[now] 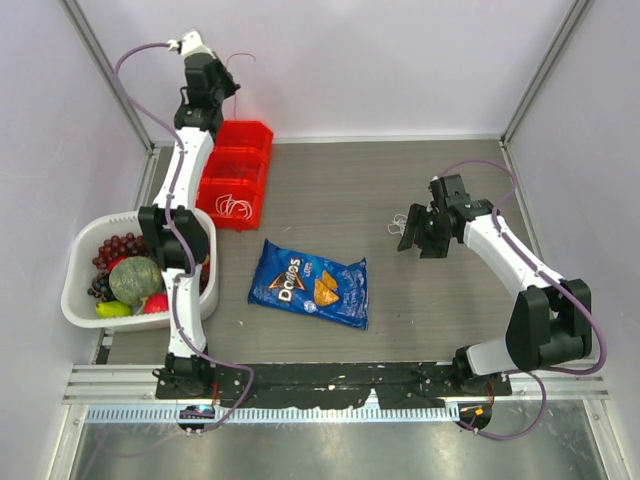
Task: Untangle the cables
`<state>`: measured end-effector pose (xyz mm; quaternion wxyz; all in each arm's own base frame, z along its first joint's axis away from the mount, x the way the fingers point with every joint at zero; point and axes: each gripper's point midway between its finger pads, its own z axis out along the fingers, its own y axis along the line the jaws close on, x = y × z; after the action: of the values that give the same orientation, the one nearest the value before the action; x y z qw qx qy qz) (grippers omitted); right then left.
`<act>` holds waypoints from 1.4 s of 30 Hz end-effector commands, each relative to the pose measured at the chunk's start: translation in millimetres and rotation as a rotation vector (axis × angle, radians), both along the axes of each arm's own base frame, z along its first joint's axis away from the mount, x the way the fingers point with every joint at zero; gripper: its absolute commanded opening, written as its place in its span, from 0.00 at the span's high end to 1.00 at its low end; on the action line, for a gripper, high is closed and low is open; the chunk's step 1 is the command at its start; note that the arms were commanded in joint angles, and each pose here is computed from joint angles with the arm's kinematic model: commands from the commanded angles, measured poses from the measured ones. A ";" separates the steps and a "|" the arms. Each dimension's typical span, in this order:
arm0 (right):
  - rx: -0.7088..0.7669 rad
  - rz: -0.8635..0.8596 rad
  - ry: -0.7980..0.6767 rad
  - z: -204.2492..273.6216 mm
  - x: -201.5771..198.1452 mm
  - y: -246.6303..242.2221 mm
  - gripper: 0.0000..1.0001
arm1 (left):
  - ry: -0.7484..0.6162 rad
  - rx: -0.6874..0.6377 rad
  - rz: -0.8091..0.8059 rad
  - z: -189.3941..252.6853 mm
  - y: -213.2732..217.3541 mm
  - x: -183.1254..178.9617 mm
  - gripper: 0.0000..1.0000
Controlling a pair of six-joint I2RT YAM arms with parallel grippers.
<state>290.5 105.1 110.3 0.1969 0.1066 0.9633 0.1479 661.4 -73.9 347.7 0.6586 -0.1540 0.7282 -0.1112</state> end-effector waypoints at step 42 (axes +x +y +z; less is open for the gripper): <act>-0.026 -0.059 0.041 -4.9 12.6 -4.0 0.37 | 0.355 -0.264 0.141 -213.0 48.8 47.7 1.00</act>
<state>297.0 104.4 91.4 0.1653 0.1273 0.9691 0.1316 698.8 -21.8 141.5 0.4990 -0.3023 0.8044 -0.1119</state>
